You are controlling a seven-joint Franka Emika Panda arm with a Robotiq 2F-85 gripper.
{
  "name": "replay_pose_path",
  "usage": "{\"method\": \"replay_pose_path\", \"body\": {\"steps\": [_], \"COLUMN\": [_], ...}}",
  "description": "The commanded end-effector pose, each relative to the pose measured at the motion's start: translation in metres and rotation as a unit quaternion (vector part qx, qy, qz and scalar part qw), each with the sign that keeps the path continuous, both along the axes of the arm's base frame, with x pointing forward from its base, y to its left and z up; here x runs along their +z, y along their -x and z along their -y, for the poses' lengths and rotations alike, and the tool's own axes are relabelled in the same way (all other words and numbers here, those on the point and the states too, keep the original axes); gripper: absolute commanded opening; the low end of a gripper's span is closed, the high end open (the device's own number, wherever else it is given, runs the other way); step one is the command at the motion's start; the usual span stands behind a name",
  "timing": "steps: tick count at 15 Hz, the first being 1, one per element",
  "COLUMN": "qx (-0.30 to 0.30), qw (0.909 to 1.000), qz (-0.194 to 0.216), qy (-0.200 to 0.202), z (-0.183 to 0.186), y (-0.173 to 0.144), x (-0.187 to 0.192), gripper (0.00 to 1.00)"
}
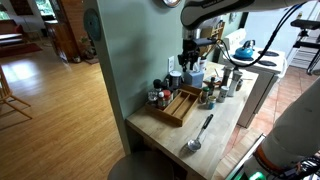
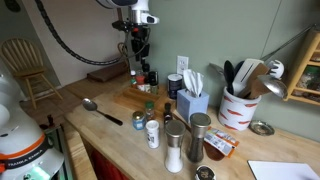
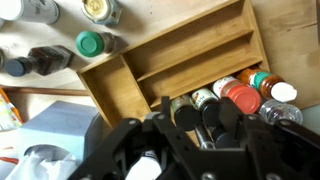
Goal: Pick up the silver long object and put it behind the spice bottle with a black lid in the wooden tray
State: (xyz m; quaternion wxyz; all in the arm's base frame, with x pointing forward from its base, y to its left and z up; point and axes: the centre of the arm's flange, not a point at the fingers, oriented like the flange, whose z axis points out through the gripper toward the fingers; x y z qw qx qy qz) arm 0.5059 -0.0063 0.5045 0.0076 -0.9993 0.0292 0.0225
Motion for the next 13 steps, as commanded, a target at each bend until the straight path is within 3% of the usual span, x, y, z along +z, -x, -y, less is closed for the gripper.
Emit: {"method": "replay_pose_path", "body": {"steps": [1, 3, 6, 9, 10, 13], "qx": [-0.022, -0.03, -0.029, 0.013, -0.013, -0.01], "qw": [0.9997, 0.9995, 0.9994, 0.9998, 0.9998, 0.9997], "qz": [0.003, 0.01, 0.021, 0.01, 0.012, 0.019], "qy": [-0.007, -0.005, -0.001, -0.006, -0.006, -0.006], "z": [0.027, 0.036, 0.044, 0.054, 0.045, 0.046], "y": [0.049, 0.072, 0.113, 0.15, 0.108, 0.115], "x": [0.02, 0.028, 0.036, 0.036, 0.039, 0.045], "gripper": [0.86, 0.99, 1.0, 1.0, 1.0, 1.0]}}
